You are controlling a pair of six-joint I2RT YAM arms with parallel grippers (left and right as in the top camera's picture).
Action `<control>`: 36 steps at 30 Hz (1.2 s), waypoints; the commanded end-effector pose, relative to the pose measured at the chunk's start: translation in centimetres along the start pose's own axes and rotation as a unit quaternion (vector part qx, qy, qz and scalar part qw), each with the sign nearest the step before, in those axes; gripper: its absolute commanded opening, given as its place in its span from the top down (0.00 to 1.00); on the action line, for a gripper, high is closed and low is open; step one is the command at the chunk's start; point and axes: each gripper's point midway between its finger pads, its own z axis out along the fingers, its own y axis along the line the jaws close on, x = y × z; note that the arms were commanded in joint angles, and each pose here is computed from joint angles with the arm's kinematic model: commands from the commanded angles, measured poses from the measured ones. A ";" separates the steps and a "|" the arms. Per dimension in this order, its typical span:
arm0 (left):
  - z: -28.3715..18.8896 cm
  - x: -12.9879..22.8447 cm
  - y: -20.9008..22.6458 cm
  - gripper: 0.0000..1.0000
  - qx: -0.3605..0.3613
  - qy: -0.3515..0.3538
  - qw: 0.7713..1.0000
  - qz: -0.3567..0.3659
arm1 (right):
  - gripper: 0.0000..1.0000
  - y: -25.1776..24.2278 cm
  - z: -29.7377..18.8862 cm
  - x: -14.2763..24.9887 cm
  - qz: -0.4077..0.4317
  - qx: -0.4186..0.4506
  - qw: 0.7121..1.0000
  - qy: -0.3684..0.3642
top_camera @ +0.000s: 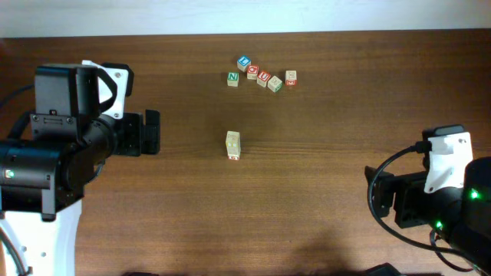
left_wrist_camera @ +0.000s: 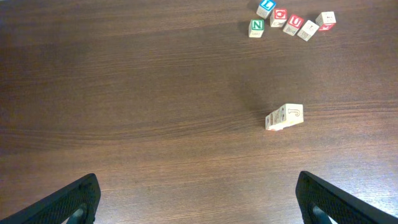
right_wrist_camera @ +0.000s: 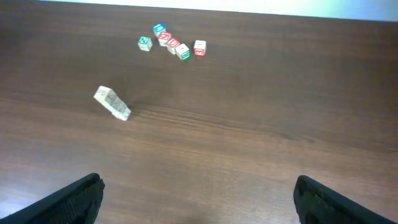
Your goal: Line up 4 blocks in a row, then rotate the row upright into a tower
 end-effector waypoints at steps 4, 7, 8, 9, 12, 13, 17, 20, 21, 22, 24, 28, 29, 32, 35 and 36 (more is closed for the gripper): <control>-0.4 -0.1 0.2 0.01 -0.005 -0.006 1.000 0.007 | 0.02 -2.6 3.5 0.2 -0.020 0.050 0.996 -0.068; -0.4 -0.1 0.2 0.01 -0.005 -0.006 1.000 0.007 | 0.02 -1.3 6.7 1.3 -0.130 0.007 0.978 -0.162; -0.4 -0.1 0.2 0.01 -0.005 -0.006 1.000 0.007 | 0.02 -1.2 7.7 1.8 -0.139 0.003 0.972 -0.191; -0.4 -0.1 0.2 0.01 -0.005 -0.006 1.000 0.007 | 0.02 -1.2 8.6 2.6 -0.140 -0.001 0.964 -0.226; -0.4 -0.1 0.2 0.01 -0.005 -0.006 1.000 0.007 | 0.02 -1.3 10.8 4.9 -0.139 -0.007 0.947 -0.289; -0.4 -0.1 0.2 0.01 -0.005 -0.006 1.000 0.007 | 0.02 -1.7 11.4 5.6 -0.128 -0.001 0.944 -0.305; -0.4 -0.1 0.2 0.01 -0.005 -0.006 1.000 0.007 | 0.02 -3.3 13.7 7.9 -0.066 0.020 0.937 -0.344; -0.4 -0.1 0.2 0.01 -0.005 -0.006 1.000 0.007 | 0.02 -4.2 15.1 9.5 -0.049 0.039 0.937 -0.343; -0.4 -0.1 0.2 0.01 -0.005 -0.006 1.000 0.007 | 0.02 -4.5 15.8 10.2 -0.047 0.045 0.939 -0.339; -0.4 -0.1 0.2 0.01 -0.005 -0.006 1.000 0.007 | 0.02 -4.6 16.3 10.8 -0.046 0.047 0.939 -0.336; -0.4 -0.1 0.2 0.01 -0.005 -0.006 1.000 0.007 | 0.02 -4.8 17.5 11.8 -0.045 0.048 0.940 -0.335; -0.4 -0.1 0.2 0.01 -0.005 -0.006 1.000 0.007 | 0.02 -5.0 18.7 13.0 -0.041 0.049 0.948 -0.312; -0.4 -0.1 0.2 0.01 -0.005 -0.006 1.000 0.007 | 0.02 -4.9 18.7 13.0 -0.041 0.047 0.948 -0.312; -0.4 -0.1 0.2 0.01 -0.005 -0.006 1.000 0.007 | 0.02 -4.8 18.7 13.0 -0.042 0.045 0.948 -0.313; -0.4 -0.1 0.2 0.01 -0.005 -0.006 1.000 0.007 | 0.02 -4.8 18.7 13.0 -0.042 0.045 0.948 -0.313; -0.4 -0.1 0.2 0.01 -0.005 -0.006 1.000 0.007 | 0.02 -4.8 18.7 13.0 -0.042 0.045 0.948 -0.313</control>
